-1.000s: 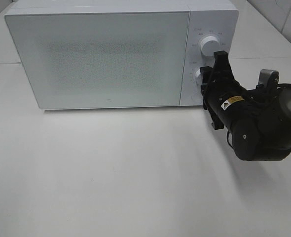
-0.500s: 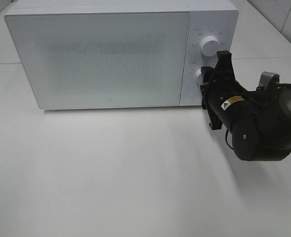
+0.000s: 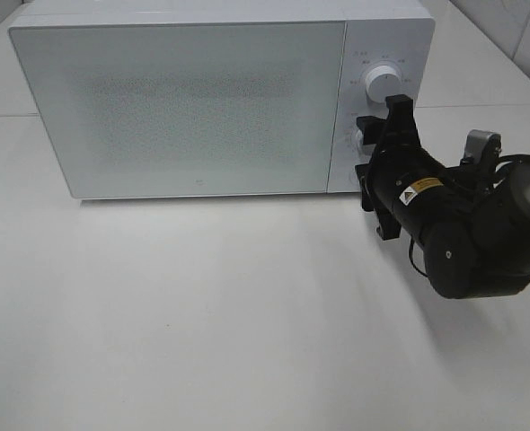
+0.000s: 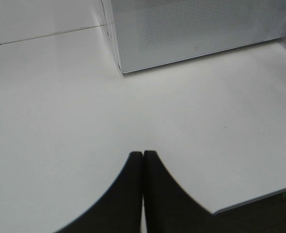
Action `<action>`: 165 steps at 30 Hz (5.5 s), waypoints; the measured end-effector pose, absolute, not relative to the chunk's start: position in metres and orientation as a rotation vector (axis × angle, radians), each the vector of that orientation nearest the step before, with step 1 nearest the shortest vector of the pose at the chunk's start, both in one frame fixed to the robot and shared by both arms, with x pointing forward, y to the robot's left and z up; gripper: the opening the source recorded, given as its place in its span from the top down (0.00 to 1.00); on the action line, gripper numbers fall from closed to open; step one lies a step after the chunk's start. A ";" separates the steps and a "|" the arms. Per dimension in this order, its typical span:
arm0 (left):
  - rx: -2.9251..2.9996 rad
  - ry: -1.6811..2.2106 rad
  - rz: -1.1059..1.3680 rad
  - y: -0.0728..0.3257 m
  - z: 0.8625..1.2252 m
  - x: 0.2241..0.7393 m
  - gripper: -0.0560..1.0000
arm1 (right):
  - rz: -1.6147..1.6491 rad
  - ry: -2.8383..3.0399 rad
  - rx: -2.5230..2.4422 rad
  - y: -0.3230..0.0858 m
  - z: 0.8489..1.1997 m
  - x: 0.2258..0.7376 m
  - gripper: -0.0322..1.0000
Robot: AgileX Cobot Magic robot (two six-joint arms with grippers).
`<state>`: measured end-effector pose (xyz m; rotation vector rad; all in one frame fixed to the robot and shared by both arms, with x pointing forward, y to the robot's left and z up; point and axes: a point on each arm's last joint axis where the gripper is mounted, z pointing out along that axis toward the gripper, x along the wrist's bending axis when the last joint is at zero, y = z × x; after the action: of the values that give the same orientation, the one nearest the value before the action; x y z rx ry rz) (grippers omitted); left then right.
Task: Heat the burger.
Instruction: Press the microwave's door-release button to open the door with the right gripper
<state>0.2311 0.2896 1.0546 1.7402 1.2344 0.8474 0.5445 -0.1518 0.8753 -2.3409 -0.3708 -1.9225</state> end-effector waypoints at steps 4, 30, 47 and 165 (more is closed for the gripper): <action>1.740 1.234 0.847 0.290 1.055 0.231 0.95 | -1.911 -0.555 -2.374 -0.155 0.871 0.532 0.36; 1.740 1.234 0.847 0.290 1.055 0.231 0.95 | -1.757 -2.851 -1.450 -0.141 0.937 0.497 0.38; 1.740 1.234 0.847 0.290 1.055 0.231 0.95 | -0.813 -2.863 -1.726 -0.144 0.988 0.515 0.38; 1.740 1.234 0.847 0.290 1.055 0.231 0.95 | -1.619 -2.687 -2.086 -0.289 1.070 0.270 0.44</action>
<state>0.2311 0.2896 1.0546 1.7402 1.2344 0.8474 0.2701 -0.2890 1.0700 -2.0857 -2.6871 -1.6186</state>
